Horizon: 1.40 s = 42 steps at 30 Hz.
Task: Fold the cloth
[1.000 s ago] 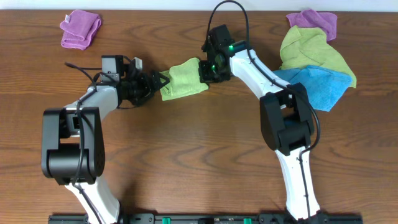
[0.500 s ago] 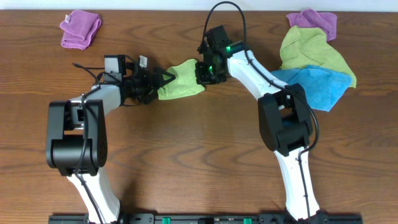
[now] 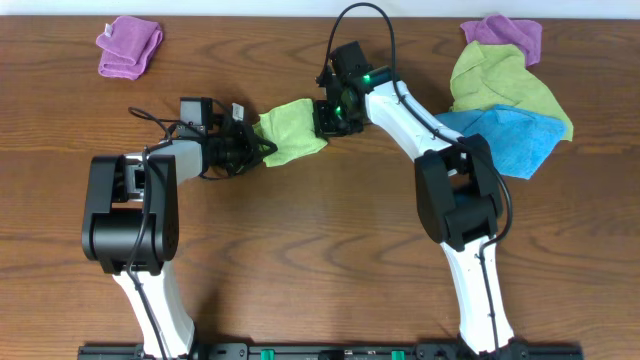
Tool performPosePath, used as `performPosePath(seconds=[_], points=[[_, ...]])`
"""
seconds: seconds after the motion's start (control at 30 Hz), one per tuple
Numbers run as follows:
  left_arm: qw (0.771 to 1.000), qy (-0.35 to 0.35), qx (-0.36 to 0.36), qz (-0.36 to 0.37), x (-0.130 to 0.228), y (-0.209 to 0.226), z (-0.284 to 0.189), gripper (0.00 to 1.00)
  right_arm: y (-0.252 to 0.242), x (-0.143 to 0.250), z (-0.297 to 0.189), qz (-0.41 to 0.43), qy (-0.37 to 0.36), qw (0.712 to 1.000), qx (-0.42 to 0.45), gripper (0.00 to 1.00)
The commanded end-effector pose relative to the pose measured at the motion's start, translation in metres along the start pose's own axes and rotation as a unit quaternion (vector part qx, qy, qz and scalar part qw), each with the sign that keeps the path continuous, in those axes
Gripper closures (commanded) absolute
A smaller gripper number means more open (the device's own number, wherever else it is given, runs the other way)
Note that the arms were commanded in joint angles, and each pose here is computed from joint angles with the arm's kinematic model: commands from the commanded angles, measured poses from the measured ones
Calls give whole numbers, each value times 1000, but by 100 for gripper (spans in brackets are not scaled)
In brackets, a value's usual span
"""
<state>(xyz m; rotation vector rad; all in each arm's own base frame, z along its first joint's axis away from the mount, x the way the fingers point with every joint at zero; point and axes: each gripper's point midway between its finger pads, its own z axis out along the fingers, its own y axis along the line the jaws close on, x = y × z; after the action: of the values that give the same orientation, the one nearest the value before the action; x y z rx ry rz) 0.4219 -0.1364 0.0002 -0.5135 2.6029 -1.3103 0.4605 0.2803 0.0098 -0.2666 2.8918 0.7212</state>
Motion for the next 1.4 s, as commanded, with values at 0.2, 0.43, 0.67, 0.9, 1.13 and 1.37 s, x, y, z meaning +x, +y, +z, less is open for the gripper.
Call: performPosePath(seconds=[0.2,0.43,0.67,0.9,1.13,1.37], points=[[995,-56,83,22,-51,-13,-31,94,-45,-7,-30,35,16,999,11,99],[969,-184,148,70,-153,-75,-117,94,-57,-7,-53,28,29,999,19,99],[918,-367,141,51,-244,-98,-227,94,-55,-4,-54,28,37,999,19,98],[872,-480,88,-25,-278,-54,-274,94,-52,3,-53,31,49,998,20,99],[831,-551,63,-49,-293,-38,-303,94,-48,15,-52,34,72,997,23,99],[819,-553,140,-59,-314,-19,-309,94,-42,26,-50,35,92,995,25,99]])
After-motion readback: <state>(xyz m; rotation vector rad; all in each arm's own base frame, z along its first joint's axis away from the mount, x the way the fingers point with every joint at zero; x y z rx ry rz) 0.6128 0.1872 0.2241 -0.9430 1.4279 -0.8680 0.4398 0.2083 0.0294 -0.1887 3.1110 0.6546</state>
